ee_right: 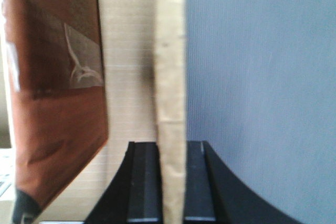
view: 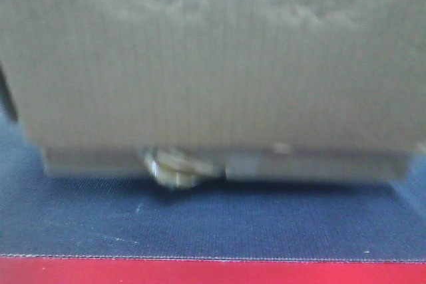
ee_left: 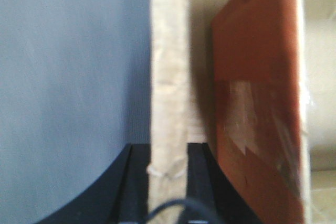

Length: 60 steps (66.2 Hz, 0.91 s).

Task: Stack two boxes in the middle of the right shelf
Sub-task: 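Lift the two stacked boxes off the table with both grippers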

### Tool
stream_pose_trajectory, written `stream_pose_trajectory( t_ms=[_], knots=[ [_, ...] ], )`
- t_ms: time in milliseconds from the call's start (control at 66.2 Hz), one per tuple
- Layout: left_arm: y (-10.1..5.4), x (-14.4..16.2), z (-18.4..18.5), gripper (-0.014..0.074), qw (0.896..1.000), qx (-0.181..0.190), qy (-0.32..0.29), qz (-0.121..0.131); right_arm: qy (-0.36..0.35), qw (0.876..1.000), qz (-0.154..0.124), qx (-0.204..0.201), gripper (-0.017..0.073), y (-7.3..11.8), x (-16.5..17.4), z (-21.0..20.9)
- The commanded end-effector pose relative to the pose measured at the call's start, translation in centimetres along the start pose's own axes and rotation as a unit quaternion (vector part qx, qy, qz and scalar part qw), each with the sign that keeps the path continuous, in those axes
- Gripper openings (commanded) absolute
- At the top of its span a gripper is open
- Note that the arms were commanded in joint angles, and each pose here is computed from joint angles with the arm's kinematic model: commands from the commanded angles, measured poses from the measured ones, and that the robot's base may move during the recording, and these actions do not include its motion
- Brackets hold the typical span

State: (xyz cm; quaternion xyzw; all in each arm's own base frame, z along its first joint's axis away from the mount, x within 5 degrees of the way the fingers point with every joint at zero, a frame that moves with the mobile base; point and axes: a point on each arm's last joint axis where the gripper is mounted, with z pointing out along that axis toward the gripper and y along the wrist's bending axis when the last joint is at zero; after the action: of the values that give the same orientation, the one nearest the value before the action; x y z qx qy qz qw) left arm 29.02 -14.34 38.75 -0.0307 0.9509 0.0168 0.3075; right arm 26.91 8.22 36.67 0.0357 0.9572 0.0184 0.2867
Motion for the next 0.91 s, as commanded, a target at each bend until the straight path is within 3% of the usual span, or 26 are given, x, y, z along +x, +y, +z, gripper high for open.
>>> stream_pose_trajectory(
  t_ms=[0,91,227,453,544,695,892],
  knots=[
    [0.9,-1.9,-2.2,-0.0111,0.997,-0.005,-0.079,-0.005,-0.079,0.996,-0.018,0.023,-0.0162,-0.7,-1.7,-1.8],
    [1.0,-3.2,-3.5,-0.0111,0.992,0.001,-0.128,-0.005,-0.127,0.992,-0.016,0.011,-0.0162,-0.5,-2.9,-3.1],
    [1.3,-4.5,-4.9,-0.0111,0.983,0.002,-0.181,-0.002,-0.189,0.982,0.020,-0.005,-0.0162,-0.5,-4.6,-5.2],
    [1.9,-6.4,-7.3,-0.0111,0.964,-0.008,-0.265,0.005,-0.279,0.960,-0.001,0.005,-0.0162,-0.7,-6.7,-7.7],
    [2.3,-7.2,-7.5,-0.0111,0.956,0.007,-0.292,0.001,-0.313,0.950,-0.005,-0.004,-0.0162,-0.8,-7.4,-7.9],
    [3.0,-7.6,-7.1,-0.0111,0.956,0.018,-0.292,-0.018,-0.329,0.944,-0.003,-0.007,-0.0162,-1.2,-7.7,-8.0],
    [3.4,-8.4,-7.3,-0.0111,0.944,0.031,-0.328,-0.016,-0.347,0.938,-0.002,-0.011,-0.0162,-1.4,-8.6,-7.2]
  ],
)
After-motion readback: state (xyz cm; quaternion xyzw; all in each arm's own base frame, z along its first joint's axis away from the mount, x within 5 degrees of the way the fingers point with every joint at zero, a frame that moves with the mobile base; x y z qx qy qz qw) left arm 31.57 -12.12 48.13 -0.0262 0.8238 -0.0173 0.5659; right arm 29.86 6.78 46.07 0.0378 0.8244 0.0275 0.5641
